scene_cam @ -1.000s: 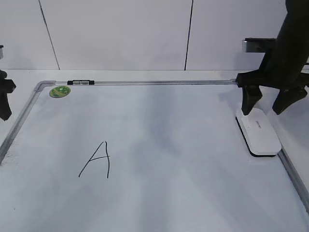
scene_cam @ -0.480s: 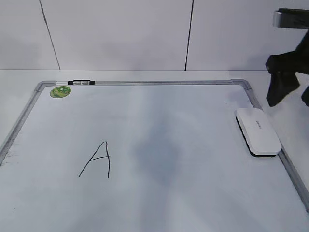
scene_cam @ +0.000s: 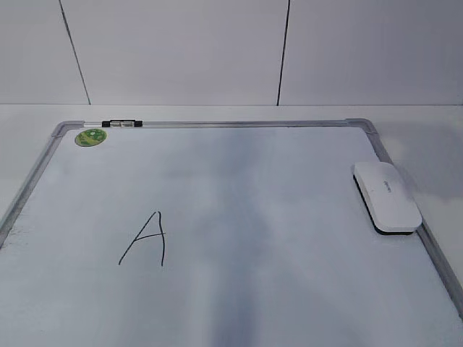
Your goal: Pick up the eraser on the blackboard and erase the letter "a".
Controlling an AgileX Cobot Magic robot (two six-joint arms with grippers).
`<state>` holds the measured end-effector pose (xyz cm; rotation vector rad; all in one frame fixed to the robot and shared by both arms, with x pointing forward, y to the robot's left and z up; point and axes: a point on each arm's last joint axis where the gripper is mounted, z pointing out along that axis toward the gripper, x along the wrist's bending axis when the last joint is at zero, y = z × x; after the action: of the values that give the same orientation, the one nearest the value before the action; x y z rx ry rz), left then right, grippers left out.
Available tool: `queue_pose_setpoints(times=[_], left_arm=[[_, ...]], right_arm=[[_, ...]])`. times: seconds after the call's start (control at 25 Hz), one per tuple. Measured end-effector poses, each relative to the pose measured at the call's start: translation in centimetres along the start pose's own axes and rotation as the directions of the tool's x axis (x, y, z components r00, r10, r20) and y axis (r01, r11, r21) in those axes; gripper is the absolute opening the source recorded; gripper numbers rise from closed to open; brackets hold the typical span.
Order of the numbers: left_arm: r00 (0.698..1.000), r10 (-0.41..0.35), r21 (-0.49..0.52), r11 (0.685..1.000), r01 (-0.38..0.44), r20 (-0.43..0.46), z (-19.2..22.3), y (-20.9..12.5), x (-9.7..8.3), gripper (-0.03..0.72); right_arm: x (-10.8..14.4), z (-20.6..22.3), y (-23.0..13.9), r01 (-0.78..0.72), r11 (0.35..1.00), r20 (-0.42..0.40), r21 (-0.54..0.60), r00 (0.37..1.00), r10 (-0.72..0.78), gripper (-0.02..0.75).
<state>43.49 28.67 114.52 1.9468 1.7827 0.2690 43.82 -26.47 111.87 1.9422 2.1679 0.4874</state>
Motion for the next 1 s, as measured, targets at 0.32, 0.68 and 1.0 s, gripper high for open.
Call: queue_pose_setpoints(times=[0.32,0.68,1.0], left_arm=[[1.000,0.021,-0.099,0.995,-0.022,-0.007,-1.7,-10.8,-1.1,0.309],[0.997,0.062,-0.199,0.977,-0.070,-0.047,0.4,-17.7,-0.7,0.307],[0.993,0.084,-0.268,0.958,-0.105,-0.088,1.1,-18.7,-0.3,0.307]], right_arm=[[-0.4,-2.0,-7.4,0.035,0.995,0.028,-0.095,0.999,-0.032,0.594],[-1.4,0.9,-13.5,0.060,0.989,0.090,-0.132,0.995,-0.048,0.593],[-1.9,2.2,-15.9,0.080,0.979,0.126,-0.186,0.990,-0.057,0.593]])
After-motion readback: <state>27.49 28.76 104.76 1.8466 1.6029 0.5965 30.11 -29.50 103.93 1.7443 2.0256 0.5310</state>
